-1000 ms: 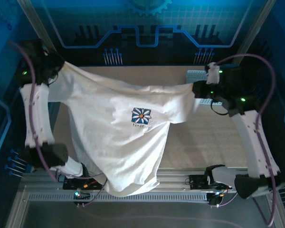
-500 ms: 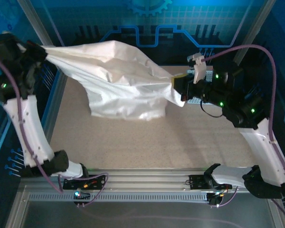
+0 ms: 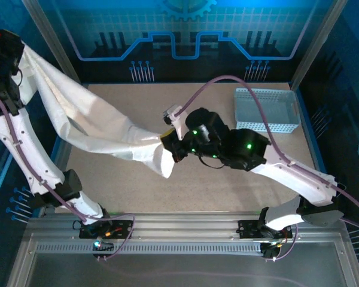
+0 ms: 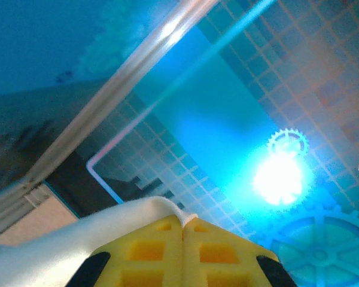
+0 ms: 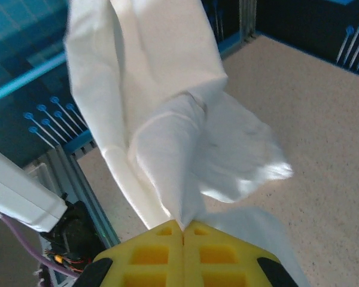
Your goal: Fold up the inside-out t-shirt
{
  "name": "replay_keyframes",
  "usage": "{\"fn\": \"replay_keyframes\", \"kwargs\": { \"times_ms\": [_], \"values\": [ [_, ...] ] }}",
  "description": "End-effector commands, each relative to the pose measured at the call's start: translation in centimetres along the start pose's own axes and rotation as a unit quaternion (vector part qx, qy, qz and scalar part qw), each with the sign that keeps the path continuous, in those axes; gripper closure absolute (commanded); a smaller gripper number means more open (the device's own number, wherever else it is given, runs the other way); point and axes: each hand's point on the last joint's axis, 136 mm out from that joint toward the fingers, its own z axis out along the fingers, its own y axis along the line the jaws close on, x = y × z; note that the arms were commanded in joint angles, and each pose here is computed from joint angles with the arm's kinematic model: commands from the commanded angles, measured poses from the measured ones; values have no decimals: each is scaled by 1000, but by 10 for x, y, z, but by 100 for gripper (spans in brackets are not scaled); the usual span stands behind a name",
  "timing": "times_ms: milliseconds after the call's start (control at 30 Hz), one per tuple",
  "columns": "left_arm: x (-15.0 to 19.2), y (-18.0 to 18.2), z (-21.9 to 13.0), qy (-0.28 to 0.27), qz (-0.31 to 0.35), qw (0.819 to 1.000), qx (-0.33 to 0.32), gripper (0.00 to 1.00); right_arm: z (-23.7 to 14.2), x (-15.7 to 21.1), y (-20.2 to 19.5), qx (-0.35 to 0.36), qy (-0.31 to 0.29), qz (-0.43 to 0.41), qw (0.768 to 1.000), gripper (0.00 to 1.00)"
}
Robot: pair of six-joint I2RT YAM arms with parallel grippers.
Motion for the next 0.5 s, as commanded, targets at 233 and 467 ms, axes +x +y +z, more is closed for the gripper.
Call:
{"fn": "replay_keyframes", "kwargs": {
  "times_ms": [233, 467],
  "values": [
    [244, -82, 80, 270, 121, 949, 108, 100, -21, 155, -131, 203, 51, 234, 949, 100],
    [357, -58, 105, 350, 141, 924, 60, 100, -53, 206, -164, 220, 49, 295, 929, 100]
  ]
}}
